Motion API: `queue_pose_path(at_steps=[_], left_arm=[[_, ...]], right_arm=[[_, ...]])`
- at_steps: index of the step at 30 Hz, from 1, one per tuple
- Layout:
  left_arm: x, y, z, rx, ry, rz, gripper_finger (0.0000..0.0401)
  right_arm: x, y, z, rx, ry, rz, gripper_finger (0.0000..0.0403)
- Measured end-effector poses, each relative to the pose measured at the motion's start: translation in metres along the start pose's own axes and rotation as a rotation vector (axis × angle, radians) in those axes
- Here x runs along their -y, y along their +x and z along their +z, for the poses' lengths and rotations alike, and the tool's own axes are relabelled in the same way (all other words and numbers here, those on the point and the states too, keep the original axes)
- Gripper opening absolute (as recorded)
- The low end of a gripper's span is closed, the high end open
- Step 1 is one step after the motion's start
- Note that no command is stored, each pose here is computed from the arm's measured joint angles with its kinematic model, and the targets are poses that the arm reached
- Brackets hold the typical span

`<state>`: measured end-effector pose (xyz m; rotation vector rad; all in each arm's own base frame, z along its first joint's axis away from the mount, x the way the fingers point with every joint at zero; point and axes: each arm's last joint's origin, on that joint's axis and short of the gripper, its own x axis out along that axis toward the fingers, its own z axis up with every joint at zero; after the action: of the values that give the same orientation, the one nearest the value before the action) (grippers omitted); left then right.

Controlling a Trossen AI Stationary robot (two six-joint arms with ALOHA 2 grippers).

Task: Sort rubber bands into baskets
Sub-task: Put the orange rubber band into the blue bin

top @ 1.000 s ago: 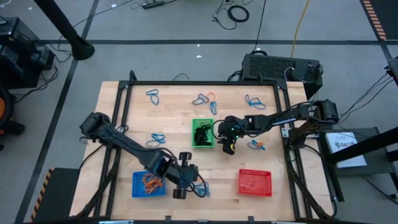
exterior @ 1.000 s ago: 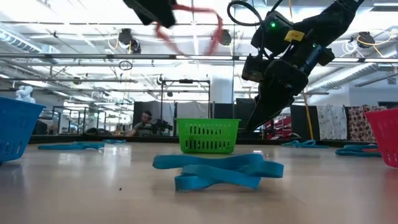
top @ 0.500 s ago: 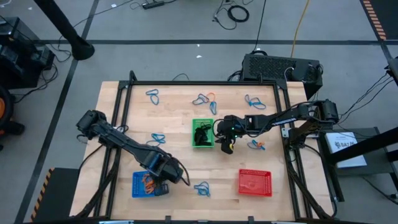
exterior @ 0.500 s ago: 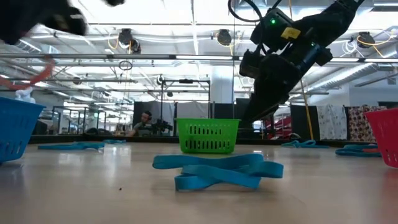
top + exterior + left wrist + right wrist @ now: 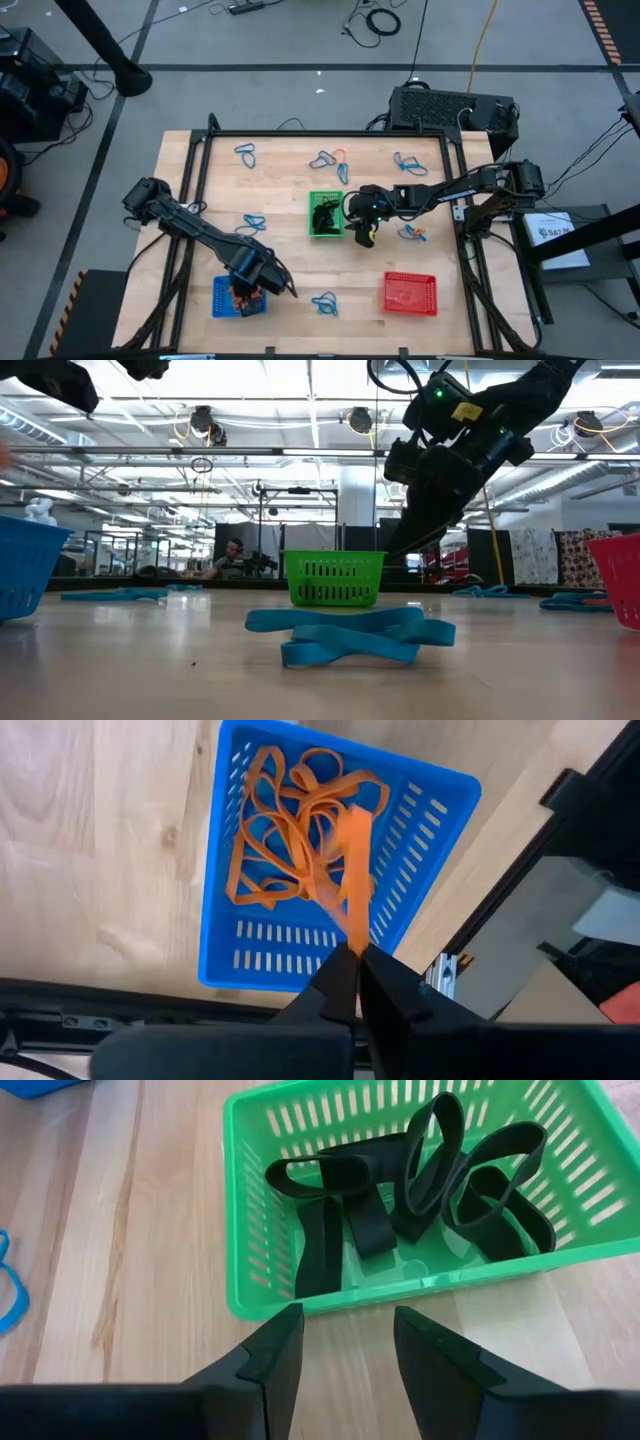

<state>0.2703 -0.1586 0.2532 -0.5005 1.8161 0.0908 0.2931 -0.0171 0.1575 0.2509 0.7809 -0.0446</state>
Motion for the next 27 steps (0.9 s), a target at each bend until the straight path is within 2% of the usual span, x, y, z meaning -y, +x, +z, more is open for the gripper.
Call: queue_pose_path(at_steps=[12,23,25,27], left_arm=[[-0.001,0.000,0.000,0.014,0.002,0.016,0.0050],[-0.009,-0.003,0.004,-0.004,-0.035,0.040,0.0099],[-0.015,-0.006,0.011,0.004,-0.015,0.033,0.0100],[-0.022,-0.010,0.019,0.062,0.044,0.075,0.0100]], right_arm=[[0.001,0.000,-0.003,-0.028,0.003,-0.006,0.0151],[0.001,0.000,-0.003,-0.031,0.002,-0.006,0.0151],[0.001,0.000,-0.003,-0.031,-0.001,-0.006,0.0151],[0.001,0.000,-0.003,-0.030,-0.005,-0.006,0.0151]])
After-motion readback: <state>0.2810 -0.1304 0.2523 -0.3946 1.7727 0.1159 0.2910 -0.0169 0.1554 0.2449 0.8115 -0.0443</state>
